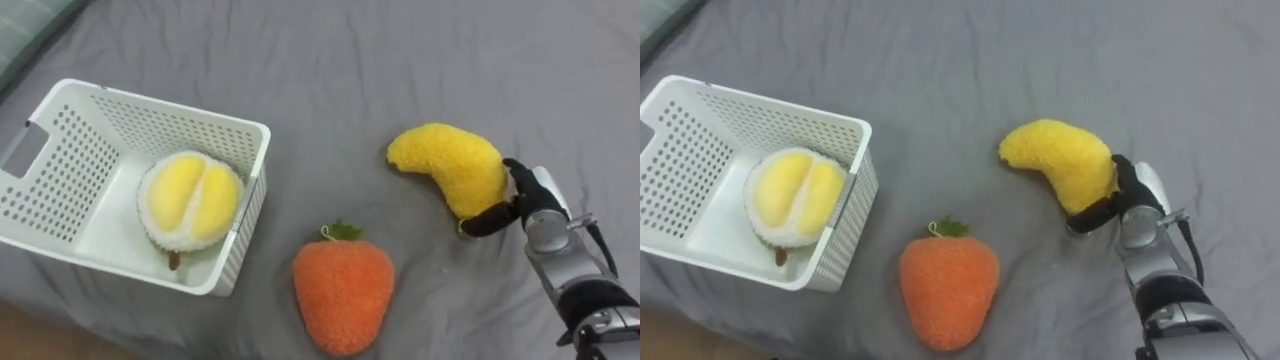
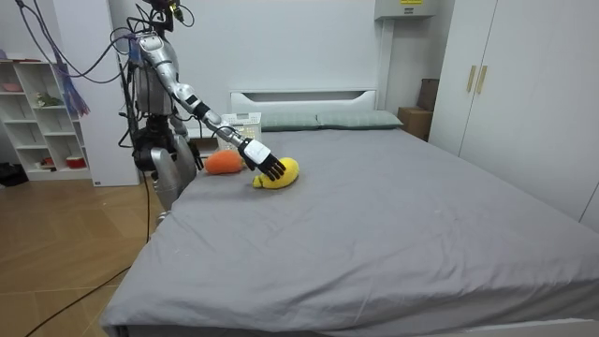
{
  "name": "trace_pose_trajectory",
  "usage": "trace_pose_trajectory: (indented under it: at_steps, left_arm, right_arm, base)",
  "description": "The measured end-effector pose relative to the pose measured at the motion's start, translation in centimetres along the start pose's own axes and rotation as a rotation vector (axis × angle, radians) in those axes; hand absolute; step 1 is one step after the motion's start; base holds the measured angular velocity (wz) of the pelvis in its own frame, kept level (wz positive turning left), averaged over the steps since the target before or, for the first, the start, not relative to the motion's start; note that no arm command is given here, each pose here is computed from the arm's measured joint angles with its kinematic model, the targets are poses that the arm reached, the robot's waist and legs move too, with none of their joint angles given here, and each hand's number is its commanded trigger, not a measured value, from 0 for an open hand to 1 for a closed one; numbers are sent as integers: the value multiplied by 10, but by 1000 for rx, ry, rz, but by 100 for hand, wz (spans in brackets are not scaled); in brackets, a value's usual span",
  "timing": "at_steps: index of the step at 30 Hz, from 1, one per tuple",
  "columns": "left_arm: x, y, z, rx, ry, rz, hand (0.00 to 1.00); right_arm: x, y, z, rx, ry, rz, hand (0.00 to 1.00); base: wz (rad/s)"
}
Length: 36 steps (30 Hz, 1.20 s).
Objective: Collect toys from the bed
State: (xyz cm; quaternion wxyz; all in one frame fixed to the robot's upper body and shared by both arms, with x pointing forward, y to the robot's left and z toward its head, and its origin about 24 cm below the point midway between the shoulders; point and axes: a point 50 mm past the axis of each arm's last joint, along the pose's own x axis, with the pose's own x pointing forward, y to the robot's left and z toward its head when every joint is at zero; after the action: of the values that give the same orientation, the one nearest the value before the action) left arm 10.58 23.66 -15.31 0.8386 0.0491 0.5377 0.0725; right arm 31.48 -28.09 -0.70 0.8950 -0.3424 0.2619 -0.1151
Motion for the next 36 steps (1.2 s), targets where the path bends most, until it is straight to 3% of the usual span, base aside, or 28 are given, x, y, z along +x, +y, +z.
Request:
trace_pose_trajectory:
  at_steps: [10,16,31,34,35,36]
  left_arm:
    - [2,2,12,-19,-31,-37,0]
    - [2,2,11,-80,-24,-41,0]
    - [2,1,12,-82,-36,-43,0]
    - [2,0,10,-84,-28,-45,0]
    - [2,-1,9,-82,-24,-47,0]
    - [2,-1,8,-76,-22,-48,0]
  right_arm:
    - [2,-10,0,33,12,-13,0]
    - [5,-16,8,38,4,-28,0]
    - [5,-18,9,45,2,-35,0]
    - [5,-18,9,43,1,-41,22]
    - [5,-18,9,43,1,-44,50]
    - [5,-18,9,43,0,-45,66]
  base:
    - [-7]
    - [-3]
    - [2]
    - [0]
    - [0]
    - [0]
